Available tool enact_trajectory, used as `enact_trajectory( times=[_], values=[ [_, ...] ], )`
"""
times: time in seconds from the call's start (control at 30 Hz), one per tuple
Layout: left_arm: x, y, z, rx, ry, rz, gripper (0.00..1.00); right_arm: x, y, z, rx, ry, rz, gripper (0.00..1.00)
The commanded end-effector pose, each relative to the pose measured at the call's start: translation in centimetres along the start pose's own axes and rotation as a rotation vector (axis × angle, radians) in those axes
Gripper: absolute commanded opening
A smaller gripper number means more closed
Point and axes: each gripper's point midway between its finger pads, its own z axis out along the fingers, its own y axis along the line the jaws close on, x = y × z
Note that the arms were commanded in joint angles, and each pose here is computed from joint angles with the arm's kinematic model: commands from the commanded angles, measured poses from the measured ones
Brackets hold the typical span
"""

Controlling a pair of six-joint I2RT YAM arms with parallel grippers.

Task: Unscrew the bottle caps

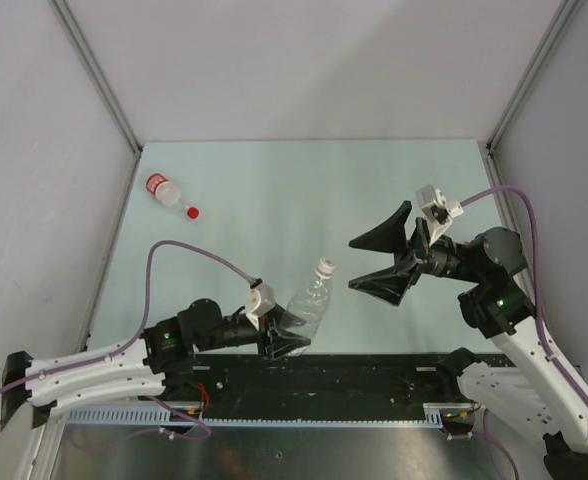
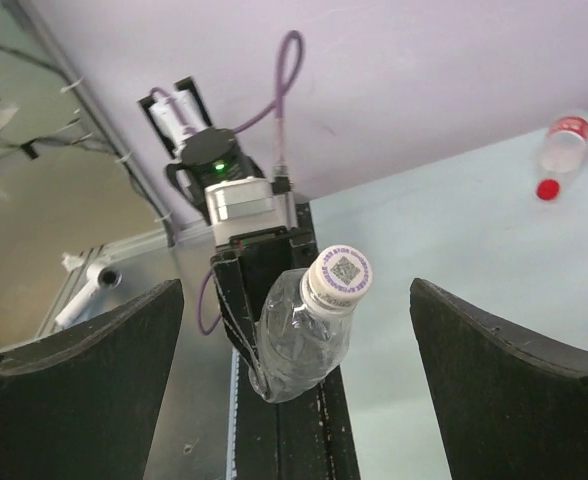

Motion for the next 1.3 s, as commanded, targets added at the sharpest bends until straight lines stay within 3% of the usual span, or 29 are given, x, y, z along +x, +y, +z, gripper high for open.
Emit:
enact_trajectory(
  times=[0.0, 0.4, 0.67, 0.9, 1.0, 1.27],
  values=[
    [-1.4, 3.7, -0.3, -0.220, 0.015, 0.057, 0.00, -0.9, -2.9, 0.1, 0.148, -0.051, 0.076, 0.99],
    [-0.3, 9.9, -0.6, -0.648, 0.157, 0.108, 0.00, 2.6, -10.2, -0.1, 0.475, 0.016, 0.371, 0.99],
    [0.3, 11.7, -2.2, -0.907, 0.257, 0.217, 0.00, 5.6, -12.1, 0.7, 0.492, 0.097, 0.517, 0.99],
    [1.1, 11.9, -1.6, -0.984, 0.337, 0.283, 0.00, 7.2, -13.3, 1.0, 0.515, 0.133, 0.587, 0.98],
    [1.7, 11.8, -0.8, -0.985, 0.375, 0.303, 0.00, 7.9, -13.8, 1.0, 0.531, 0.148, 0.603, 0.94],
    [3.0, 11.5, 0.4, -0.978, 0.433, 0.338, 0.00, 10.1, -15.3, 0.9, 0.571, 0.203, 0.661, 0.59]
  ],
)
